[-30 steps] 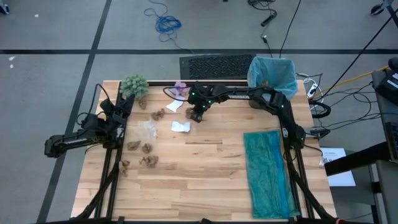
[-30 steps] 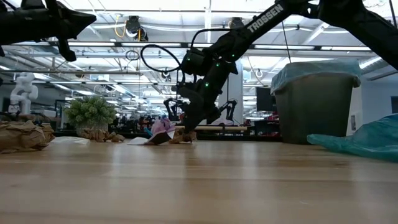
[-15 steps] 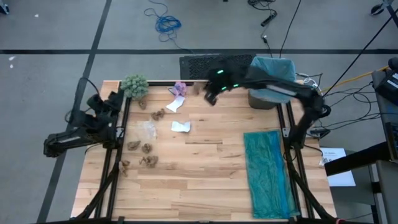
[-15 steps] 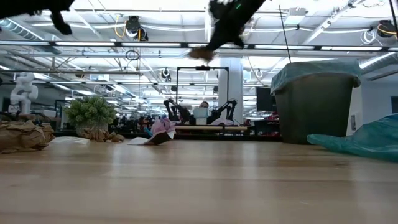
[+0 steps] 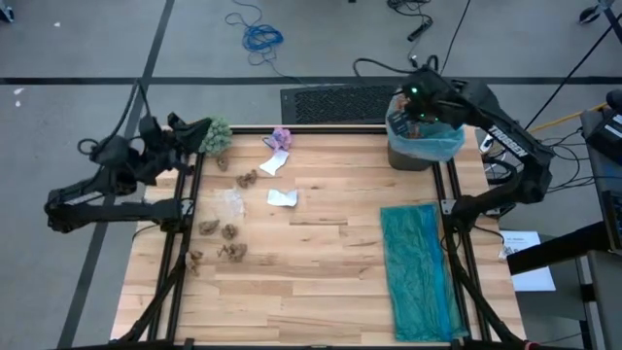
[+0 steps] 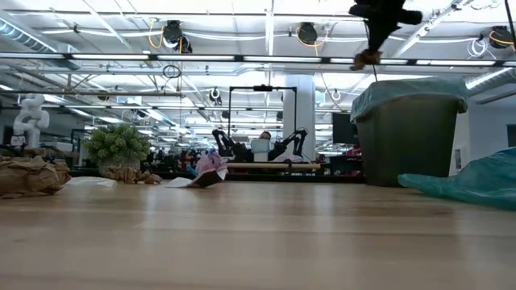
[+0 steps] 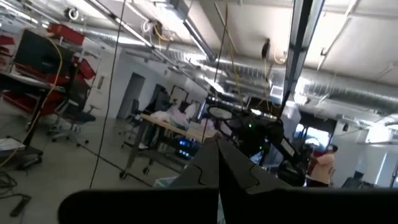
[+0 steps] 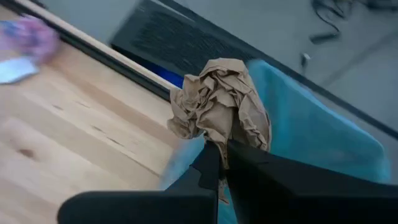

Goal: Place trash/remove bag and relplace
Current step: Put the brown paper into the trash bin, then move the black trash bin to the top center of the table

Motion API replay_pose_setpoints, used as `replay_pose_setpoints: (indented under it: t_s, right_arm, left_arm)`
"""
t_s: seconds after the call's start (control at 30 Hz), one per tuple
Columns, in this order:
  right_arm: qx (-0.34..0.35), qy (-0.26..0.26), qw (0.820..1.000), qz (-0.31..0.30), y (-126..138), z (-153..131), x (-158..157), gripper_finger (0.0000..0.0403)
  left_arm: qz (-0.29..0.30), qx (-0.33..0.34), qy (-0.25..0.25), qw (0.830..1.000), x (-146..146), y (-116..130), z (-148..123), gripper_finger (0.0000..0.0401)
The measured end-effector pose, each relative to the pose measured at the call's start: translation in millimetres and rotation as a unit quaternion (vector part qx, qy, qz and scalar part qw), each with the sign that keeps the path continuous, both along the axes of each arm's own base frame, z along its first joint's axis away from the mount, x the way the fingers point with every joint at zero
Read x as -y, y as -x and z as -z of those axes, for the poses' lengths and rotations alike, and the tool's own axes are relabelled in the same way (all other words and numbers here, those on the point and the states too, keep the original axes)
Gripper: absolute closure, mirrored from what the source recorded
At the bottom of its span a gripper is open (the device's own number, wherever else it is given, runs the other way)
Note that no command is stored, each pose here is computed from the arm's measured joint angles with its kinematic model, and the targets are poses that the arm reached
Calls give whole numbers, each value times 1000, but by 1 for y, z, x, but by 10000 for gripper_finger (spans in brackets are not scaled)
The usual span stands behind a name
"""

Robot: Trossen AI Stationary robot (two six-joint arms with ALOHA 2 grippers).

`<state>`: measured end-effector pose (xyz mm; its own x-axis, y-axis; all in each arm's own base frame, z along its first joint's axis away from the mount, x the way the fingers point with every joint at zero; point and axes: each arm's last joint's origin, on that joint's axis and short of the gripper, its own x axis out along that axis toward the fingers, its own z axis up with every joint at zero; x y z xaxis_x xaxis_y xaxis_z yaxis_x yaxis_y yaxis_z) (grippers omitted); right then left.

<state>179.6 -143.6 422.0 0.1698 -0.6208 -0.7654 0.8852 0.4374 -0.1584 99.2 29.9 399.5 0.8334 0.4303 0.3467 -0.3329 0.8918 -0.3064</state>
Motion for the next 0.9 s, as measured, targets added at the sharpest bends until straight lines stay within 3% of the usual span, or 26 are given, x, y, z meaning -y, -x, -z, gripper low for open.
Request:
replay_pose_setpoints:
  t_s: [0.3,0.43,0.6,0.73,0.9]
  right_arm:
    - [-60,-71,990,105,19,19,26,393]
    - [-73,-77,990,97,19,23,36,334]
    - [-56,-94,991,82,18,23,35,227]
    - [-10,-129,990,50,16,21,32,154]
    - [65,-180,981,17,5,20,25,132]
  left_arm:
    - [4,-18,8,1000,-4,-16,-15,401]
    - [4,-21,10,1000,-4,-18,-14,401]
    - [8,-15,20,1000,-4,-18,-14,401]
    - [8,-15,20,1000,-4,-18,-14,401]
    - [8,-15,21,1000,-4,-18,-14,401]
